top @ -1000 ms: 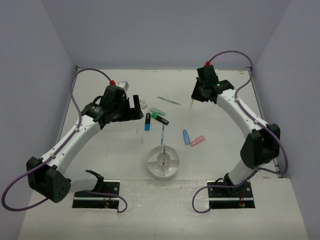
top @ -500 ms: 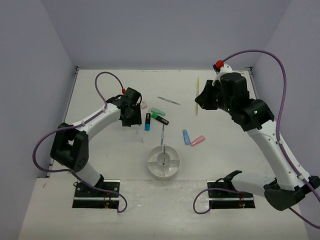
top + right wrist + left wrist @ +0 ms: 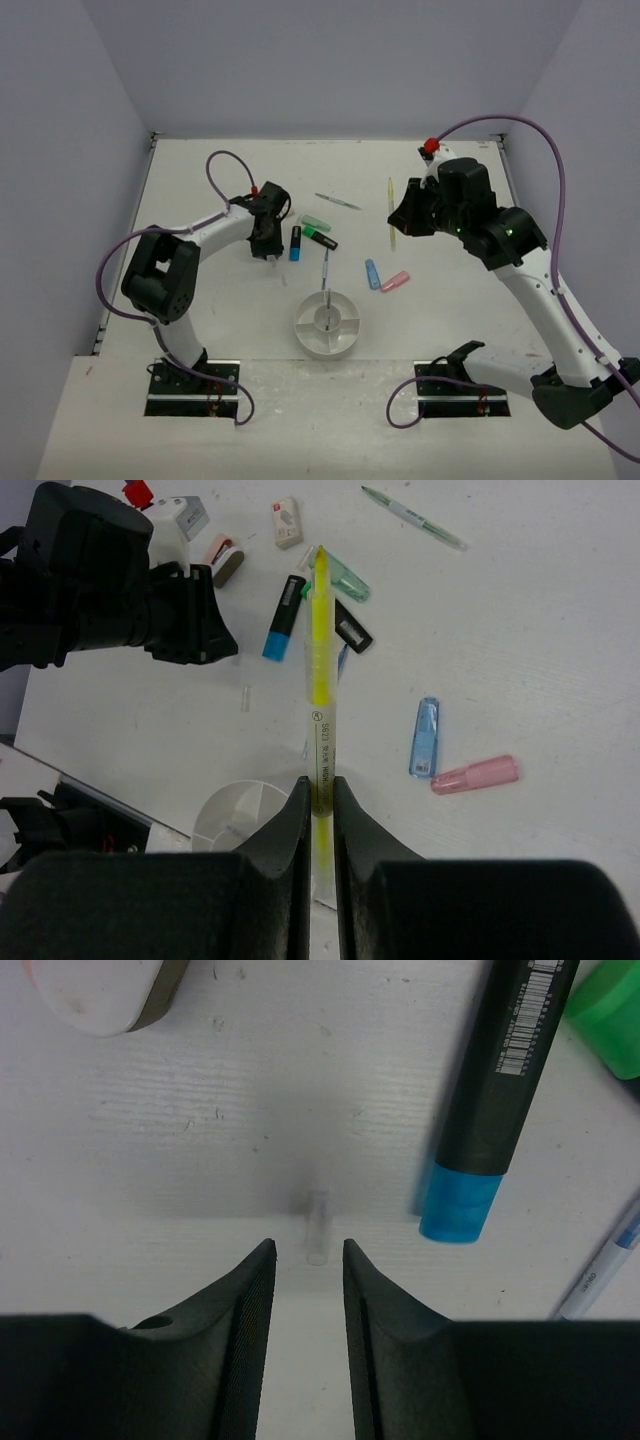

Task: Sort the stationery into containers
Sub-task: Pick up the pen from the center of the board, then pick up the pen cap from the center of the board.

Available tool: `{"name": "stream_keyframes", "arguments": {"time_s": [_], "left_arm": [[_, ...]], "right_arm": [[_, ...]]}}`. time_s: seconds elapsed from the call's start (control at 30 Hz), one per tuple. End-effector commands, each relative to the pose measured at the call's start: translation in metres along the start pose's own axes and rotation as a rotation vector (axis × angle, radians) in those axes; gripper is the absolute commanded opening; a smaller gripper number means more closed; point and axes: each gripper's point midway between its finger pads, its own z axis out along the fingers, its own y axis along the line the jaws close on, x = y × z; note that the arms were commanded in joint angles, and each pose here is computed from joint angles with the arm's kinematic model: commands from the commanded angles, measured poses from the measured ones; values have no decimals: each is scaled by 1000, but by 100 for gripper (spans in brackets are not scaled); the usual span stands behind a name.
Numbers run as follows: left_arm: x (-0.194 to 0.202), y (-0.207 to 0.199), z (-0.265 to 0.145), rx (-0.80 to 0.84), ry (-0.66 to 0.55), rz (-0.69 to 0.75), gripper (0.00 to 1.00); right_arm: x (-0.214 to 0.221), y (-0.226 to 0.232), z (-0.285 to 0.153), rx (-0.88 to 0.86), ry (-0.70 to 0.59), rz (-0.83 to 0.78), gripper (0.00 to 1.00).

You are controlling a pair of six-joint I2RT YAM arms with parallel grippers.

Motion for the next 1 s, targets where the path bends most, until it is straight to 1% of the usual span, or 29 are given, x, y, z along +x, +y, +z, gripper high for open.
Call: {"name": "stream_keyframes", "arguments": {"time_s": [0.0, 0.33, 0.4, 0.47, 0.53, 0.57, 0.67, 0.73, 0.8, 0.87, 0.9, 0.93, 0.97], "left_arm": [[-11, -11, 8, 30, -44, 15, 35], [2, 2, 23, -29, -16, 31, 31], [9, 6, 27, -38, -2, 35, 26], [14, 7, 31, -41, 11, 40, 19], [16, 7, 32, -39, 18, 41, 2], [15, 7, 29, -38, 6, 36, 0], [2, 9, 14, -36, -64, 16, 0], [-18, 4, -13, -6, -140, 0, 0], [-47, -9, -52, 67, -241, -17, 0], [-80, -37, -115, 253, -382, -18, 0], [-92, -52, -154, 370, -454, -2, 0], [-110, -66, -190, 481, -567, 3, 0], [-114, -78, -230, 610, -643, 23, 0]], "right_arm": [[-1, 9, -9, -50, -10, -19, 0], [0, 9, -13, -56, -20, -11, 0], [0, 10, -13, -60, -22, -11, 0], [1, 12, -13, -74, -18, -11, 0], [3, 16, -12, -101, -12, -14, 0], [4, 19, -12, -124, -14, -18, 0], [8, 33, -16, -214, -9, -32, 0], [10, 47, -22, -307, -14, -55, 0], [13, 63, -30, -417, -23, -86, 0], [15, 77, -36, -514, -22, -83, 0], [15, 86, -41, -575, -23, -89, 0], [20, 91, -41, -611, -4, -66, 0], [20, 101, -47, -683, -7, -68, 0]]}}
